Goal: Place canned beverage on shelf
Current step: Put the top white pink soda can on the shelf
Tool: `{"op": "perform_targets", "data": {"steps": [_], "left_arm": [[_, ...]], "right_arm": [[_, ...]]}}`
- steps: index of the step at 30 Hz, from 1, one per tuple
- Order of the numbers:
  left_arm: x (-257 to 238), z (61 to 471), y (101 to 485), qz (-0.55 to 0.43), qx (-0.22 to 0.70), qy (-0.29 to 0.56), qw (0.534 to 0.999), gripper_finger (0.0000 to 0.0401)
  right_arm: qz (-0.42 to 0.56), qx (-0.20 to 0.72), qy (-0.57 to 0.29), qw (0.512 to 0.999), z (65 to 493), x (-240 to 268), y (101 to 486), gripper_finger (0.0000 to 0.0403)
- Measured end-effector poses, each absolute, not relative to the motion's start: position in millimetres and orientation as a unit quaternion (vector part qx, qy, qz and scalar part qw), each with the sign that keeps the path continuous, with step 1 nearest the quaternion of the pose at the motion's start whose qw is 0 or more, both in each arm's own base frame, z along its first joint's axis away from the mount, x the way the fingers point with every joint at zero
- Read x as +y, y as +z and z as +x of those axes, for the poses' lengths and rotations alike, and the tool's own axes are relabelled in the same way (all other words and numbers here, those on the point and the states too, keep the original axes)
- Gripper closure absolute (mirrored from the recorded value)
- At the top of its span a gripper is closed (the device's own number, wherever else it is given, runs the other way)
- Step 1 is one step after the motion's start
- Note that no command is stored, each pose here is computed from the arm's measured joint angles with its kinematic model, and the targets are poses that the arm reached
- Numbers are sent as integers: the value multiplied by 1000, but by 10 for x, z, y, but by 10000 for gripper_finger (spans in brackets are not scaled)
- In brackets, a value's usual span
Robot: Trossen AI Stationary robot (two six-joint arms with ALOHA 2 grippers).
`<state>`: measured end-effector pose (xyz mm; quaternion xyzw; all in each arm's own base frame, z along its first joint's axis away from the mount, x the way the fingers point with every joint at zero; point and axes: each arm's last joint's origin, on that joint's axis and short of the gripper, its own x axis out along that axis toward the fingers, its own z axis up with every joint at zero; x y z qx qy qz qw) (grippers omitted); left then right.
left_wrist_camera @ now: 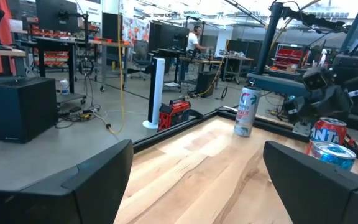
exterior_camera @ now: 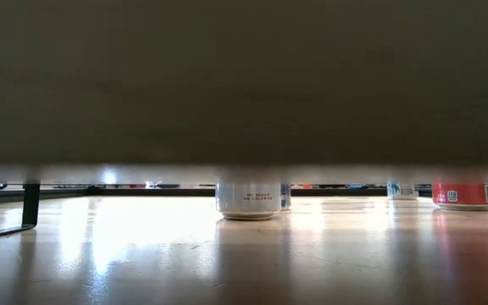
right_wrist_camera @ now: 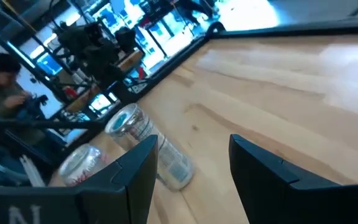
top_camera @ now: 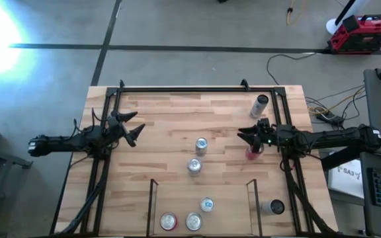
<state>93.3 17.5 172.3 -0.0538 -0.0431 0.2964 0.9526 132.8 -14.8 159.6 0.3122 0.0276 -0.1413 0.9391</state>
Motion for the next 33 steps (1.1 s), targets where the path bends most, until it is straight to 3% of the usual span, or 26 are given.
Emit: {"op": "perform_targets", "data": {"steps": [8,13,18,25,28,33], "left_arm": [[175,933,1723,-54,-43,297,953,56],[175,933,1723,-54,-43,297,953,56],[175,933,1723,-54,-43,297,953,56],[175,933,1723,-54,-43,297,953,56],[175,933,1723,-54,-43,297,953,56],[175,933,1723,-54,-43,297,953,56]], "right_arm": [[282,207,-221,911,1350,-164,2328,220],[312,302,-309,846,1236,-173,2853,220],[371,353,-398,761,1190,-177,3133,220],[425,354,-486,676,1272,-190,3325,220],[470,347,-526,619,1317,-186,3394,220],[463,323,-564,603,1468,-277,3480,220]]}}
